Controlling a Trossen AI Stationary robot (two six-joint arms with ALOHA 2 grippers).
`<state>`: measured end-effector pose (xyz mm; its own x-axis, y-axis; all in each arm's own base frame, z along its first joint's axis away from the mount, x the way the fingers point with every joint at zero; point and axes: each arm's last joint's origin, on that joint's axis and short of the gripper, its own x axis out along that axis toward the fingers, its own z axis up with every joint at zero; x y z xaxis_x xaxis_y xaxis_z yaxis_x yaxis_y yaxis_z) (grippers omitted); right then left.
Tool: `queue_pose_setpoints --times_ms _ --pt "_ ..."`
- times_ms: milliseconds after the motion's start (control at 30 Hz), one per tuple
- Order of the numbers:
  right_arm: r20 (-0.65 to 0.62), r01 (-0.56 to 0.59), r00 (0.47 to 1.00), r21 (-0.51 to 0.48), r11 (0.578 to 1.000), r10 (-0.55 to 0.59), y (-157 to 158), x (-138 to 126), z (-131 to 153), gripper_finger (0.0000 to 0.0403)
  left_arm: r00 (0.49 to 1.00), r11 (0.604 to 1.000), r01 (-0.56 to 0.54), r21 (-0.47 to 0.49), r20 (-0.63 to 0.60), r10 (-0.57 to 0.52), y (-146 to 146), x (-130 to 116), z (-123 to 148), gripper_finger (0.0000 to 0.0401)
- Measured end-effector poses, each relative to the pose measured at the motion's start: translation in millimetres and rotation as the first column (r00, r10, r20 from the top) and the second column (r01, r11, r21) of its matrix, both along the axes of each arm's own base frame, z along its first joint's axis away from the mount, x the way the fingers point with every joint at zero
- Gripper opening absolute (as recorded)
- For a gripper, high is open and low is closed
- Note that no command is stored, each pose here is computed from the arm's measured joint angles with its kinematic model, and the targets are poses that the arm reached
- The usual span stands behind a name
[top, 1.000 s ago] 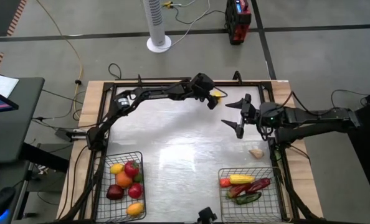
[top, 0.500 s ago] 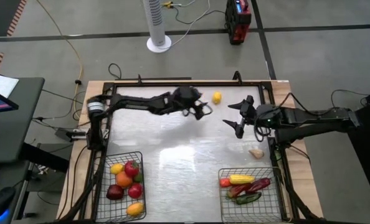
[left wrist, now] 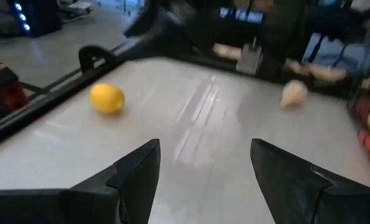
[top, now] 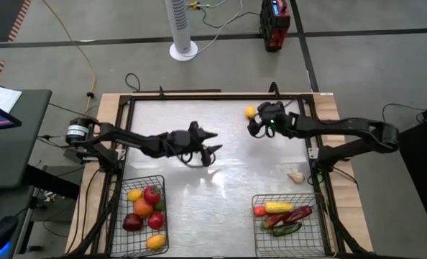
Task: Sort produce into baskets
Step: Put the lemon into the black wire basket
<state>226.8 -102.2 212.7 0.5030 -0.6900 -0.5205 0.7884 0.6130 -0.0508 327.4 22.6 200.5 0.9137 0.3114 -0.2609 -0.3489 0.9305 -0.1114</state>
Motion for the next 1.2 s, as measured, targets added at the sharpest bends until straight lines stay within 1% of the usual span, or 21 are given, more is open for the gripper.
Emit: queue_pose_setpoints --times_ms 67,133,267,400,600,633,733,867,1033,1200 --pt "0.009 0.033 0.999 0.017 0.999 -0.033 -6.3 3.9 -7.3 0.0366 1.000 1.000 0.008 0.028 -0.026 -0.008 -12.1 -2.9 -5.6 0.0237" --pt "0.003 0.060 0.998 0.027 0.998 -0.060 -9.1 8.4 -15.6 0.0366 1.000 0.998 0.019 0.063 -0.015 -0.018 -22.6 -3.7 -5.2 0.0237" --pt "-0.016 0.109 0.994 -0.008 0.994 -0.109 -8.3 16.2 -25.9 0.0366 0.999 0.991 0.050 0.122 -0.023 -0.048 -39.2 -5.5 -5.3 0.0237" --pt "-0.033 0.170 0.985 -0.036 0.985 -0.172 -1.3 21.2 -34.9 0.0366 0.997 0.989 0.071 0.130 -0.026 -0.069 -50.1 -6.5 -5.4 0.0237" --pt "0.003 0.237 0.971 -0.084 0.968 -0.238 6.4 22.0 -60.3 0.0362 0.996 0.987 0.087 0.133 -0.034 -0.084 -55.3 -7.2 -6.1 0.0237" --pt "0.026 0.246 0.969 -0.087 0.965 -0.244 5.9 21.5 -64.1 0.0360 0.996 0.988 0.087 0.130 -0.032 -0.084 -55.5 -7.2 -6.1 0.0237" --pt "0.106 0.260 0.963 -0.096 0.961 -0.249 3.4 19.7 -73.4 0.0359 0.996 0.988 0.087 0.127 -0.036 -0.083 -55.5 -7.3 -6.6 0.0237" --pt "0.154 0.255 0.960 -0.137 0.957 -0.234 -0.8 19.6 -84.1 0.0363 0.996 0.988 0.086 0.127 -0.035 -0.082 -55.5 -7.3 -6.5 0.0237" --pt "0.166 0.213 0.968 -0.143 0.966 -0.189 -7.3 24.1 -98.2 0.0382 0.996 0.988 0.081 0.128 -0.031 -0.078 -55.0 -7.1 -6.2 0.0237" --pt "0.160 0.227 0.966 -0.148 0.963 -0.203 -13.4 25.2 -111.8 0.0398 0.996 0.988 0.082 0.127 -0.039 -0.078 -54.9 -7.3 -7.0 0.0237"
